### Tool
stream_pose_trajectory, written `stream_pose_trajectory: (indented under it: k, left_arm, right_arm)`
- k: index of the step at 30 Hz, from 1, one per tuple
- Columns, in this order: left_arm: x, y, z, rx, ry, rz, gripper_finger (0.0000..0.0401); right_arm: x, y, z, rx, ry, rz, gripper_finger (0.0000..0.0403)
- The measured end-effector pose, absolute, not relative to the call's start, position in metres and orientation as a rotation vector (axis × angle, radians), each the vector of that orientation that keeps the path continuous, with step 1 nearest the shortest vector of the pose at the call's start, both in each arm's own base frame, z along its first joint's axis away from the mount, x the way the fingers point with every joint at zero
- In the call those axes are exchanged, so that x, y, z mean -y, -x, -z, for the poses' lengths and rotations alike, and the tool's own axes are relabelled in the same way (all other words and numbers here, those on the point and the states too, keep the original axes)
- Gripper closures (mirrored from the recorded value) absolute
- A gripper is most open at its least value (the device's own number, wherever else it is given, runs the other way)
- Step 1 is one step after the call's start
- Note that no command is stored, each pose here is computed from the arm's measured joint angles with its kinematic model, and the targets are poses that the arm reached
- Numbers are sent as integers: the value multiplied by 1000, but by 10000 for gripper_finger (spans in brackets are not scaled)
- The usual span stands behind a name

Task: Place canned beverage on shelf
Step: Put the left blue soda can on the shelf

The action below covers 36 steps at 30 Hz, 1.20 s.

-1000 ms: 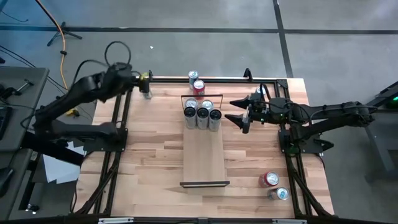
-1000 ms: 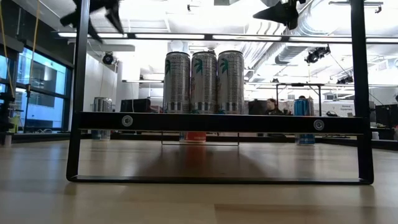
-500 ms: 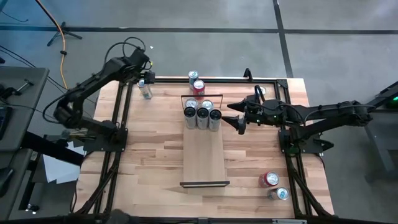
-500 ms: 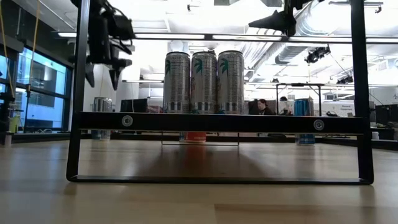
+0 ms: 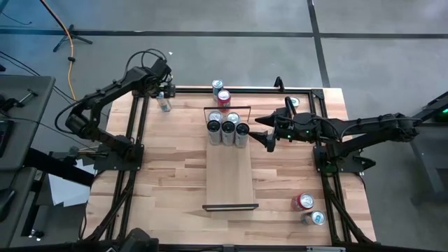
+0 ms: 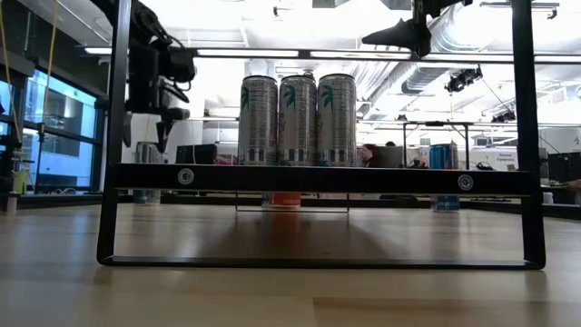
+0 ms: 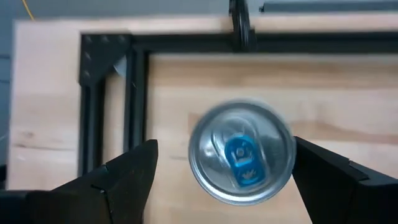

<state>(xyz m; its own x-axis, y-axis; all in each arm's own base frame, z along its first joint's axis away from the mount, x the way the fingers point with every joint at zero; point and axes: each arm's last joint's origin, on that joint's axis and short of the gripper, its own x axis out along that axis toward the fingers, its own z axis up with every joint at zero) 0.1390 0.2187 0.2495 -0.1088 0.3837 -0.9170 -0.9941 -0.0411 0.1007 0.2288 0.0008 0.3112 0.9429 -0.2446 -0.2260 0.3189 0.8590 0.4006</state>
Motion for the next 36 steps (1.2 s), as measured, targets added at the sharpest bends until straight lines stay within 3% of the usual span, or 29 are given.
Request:
stream_pose_trajectory:
  k: [13,36]
  left_arm:
    - [-220,-139,-222,-897,909,-1447,85]
    - [-224,-141,-223,-834,880,-1475,97]
  right_arm:
    - [-1,-229,-311,-170,-453,298,32]
    - [-1,-229,-311,-170,-449,298,32]
